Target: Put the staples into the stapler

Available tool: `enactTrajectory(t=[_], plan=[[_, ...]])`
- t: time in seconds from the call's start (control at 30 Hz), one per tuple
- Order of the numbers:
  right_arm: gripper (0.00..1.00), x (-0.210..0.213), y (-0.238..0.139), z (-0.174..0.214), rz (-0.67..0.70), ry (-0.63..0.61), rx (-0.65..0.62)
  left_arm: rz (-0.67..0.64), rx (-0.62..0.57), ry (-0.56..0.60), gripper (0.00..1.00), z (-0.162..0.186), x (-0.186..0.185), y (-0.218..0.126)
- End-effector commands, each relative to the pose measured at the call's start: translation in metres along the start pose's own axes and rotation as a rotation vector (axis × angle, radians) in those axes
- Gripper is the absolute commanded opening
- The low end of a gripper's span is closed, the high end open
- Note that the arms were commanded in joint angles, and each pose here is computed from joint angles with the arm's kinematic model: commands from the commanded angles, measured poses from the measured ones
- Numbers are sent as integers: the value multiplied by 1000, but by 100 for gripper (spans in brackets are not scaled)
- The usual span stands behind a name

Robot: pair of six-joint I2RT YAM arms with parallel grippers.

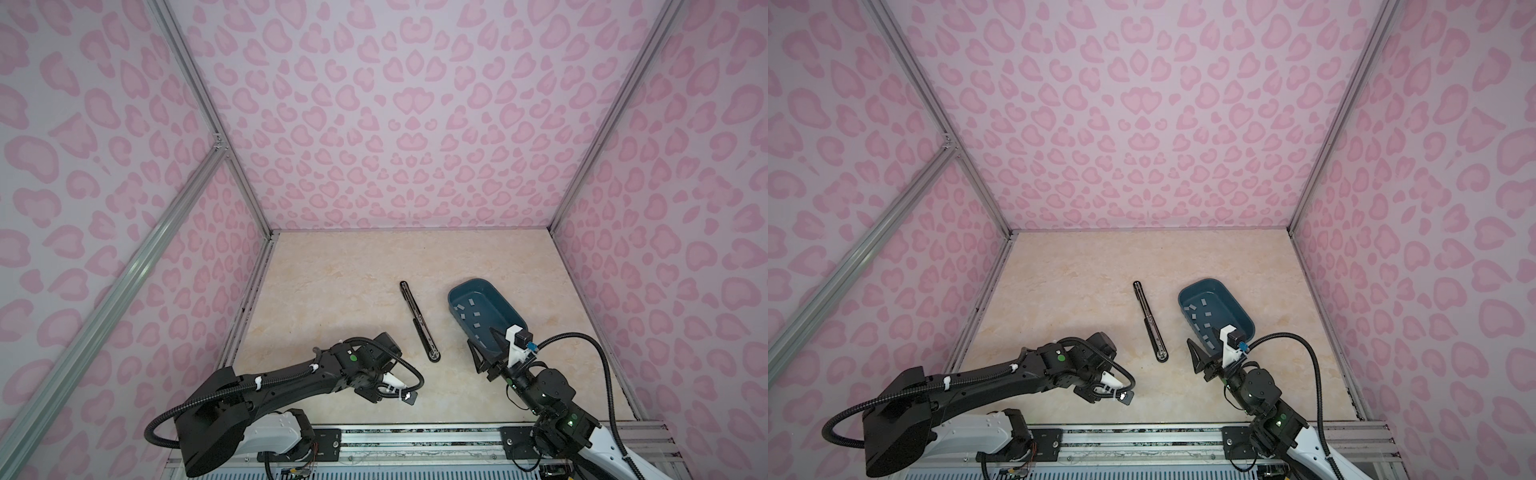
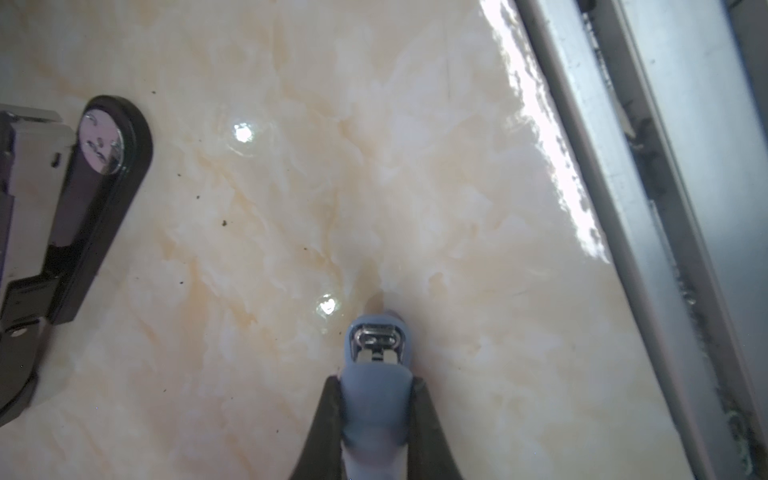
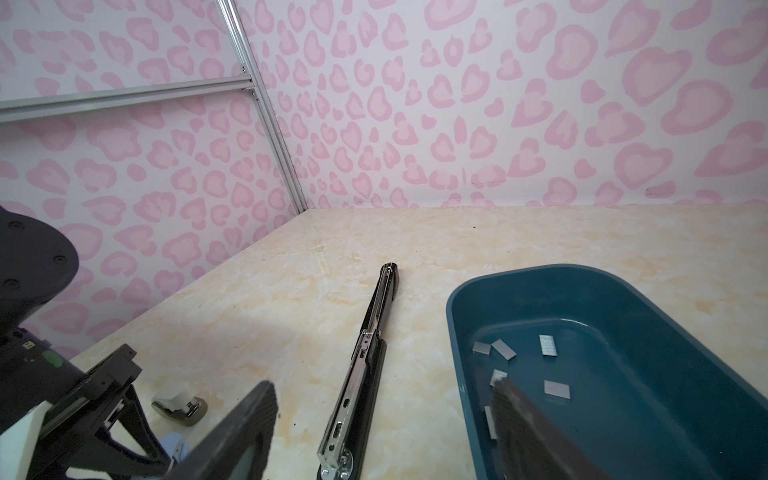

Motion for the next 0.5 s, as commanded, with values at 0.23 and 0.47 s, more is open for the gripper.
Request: enactTrajectory(t=[0.23,0.47], plan=[[81,-6,15,48,3,-25,177,-251,0,-72,4,-7,69,-51],[72,24,51,46,-35,32,274,-555,-212,-184,4,-15,132,-112]])
Point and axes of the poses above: each gripper's point midway between its finger pads, its own y axis out along the fingers, its own x axis along the line the jaws close on, z = x × y, the point moved 1 cm from there along -y, back along the fingers, and after that the axes turned 10 degrees about y, right-handed, at the moved point
